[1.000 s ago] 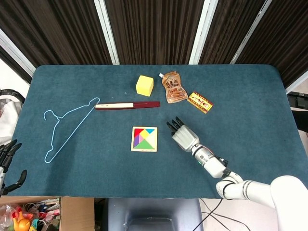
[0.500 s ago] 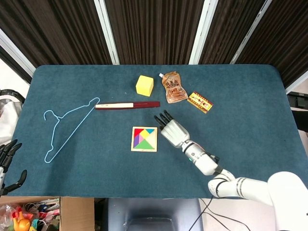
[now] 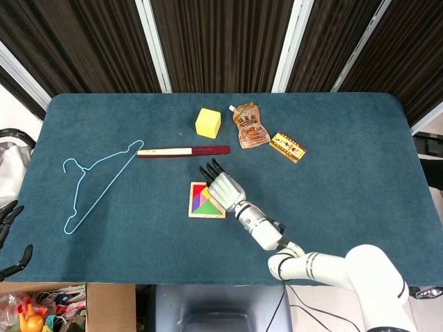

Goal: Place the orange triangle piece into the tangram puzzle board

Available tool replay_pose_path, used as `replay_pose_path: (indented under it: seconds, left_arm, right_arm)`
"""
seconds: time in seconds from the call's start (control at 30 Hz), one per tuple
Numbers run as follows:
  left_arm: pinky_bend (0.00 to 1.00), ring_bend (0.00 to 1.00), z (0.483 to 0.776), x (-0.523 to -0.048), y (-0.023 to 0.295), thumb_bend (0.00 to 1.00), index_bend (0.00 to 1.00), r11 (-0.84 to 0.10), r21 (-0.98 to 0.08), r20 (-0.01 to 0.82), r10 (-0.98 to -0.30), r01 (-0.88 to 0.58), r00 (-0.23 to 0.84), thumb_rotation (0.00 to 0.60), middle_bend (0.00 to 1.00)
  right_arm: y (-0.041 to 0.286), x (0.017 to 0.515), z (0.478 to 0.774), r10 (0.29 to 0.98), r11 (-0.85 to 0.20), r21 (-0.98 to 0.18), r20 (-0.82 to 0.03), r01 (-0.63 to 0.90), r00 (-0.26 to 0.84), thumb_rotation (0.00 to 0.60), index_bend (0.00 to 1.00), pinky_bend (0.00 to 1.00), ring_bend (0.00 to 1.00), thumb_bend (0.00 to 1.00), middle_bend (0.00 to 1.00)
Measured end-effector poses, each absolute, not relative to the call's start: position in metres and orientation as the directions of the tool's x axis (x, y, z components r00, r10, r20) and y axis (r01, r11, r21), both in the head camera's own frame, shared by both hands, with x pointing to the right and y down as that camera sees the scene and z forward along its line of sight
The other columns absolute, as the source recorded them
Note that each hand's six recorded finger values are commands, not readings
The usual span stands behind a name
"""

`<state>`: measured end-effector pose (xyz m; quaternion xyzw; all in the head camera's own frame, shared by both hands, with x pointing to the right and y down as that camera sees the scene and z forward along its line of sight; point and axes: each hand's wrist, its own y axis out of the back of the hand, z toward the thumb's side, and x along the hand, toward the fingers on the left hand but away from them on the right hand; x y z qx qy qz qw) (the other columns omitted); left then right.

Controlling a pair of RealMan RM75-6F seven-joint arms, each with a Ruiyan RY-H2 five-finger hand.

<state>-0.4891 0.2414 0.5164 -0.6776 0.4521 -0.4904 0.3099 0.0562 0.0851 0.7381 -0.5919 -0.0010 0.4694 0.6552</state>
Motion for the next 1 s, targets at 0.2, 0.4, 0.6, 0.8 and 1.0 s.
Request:
replay_pose_path:
  seconds: [0.2,0.4,0.6,0.8,1.0]
  left_arm:
    - [0.02,0.0,0.516,-0.489,0.241,0.47,0.0,-0.4,-0.862,0.384,-0.916,-0.311,0.115,0.6,0.0]
    - [0.02,0.0,0.516,-0.488,0.242,0.48,0.0,-0.402,-0.861,0.383,-0.916,-0.311,0.122,0.6,0.0]
    - [0.02,0.0,0.514,-0.488,0.241,0.47,0.0,-0.399,-0.861,0.378,-0.917,-0.315,0.126,0.6,0.0]
    - [0.02,0.0,0.513,-0.489,0.241,0.47,0.0,-0.394,-0.861,0.374,-0.919,-0.321,0.127,0.6,0.0]
    - [0.02,0.0,0.512,-0.489,0.245,0.47,0.0,-0.391,-0.863,0.369,-0.92,-0.321,0.128,0.6,0.0]
  right_arm:
    - [0.088,0.048,0.745,0.611,-0.133,-0.769,-0.56,-0.625,0.559,0.6,0.59,0.0,0.0,0.44,0.0]
    - [0.092,0.045,0.747,0.605,-0.12,-0.763,-0.563,-0.635,0.563,0.6,0.58,0.0,0.0,0.44,0.0]
    - [0.096,0.041,0.748,0.604,-0.113,-0.762,-0.562,-0.638,0.565,0.6,0.56,0.0,0.0,0.44,0.0]
    - [0.1,0.04,0.748,0.599,-0.096,-0.755,-0.564,-0.648,0.568,0.6,0.53,0.0,0.0,0.44,0.0]
    - [0.106,0.04,0.749,0.595,-0.081,-0.745,-0.569,-0.662,0.568,0.6,0.5,0.0,0.0,0.44,0.0]
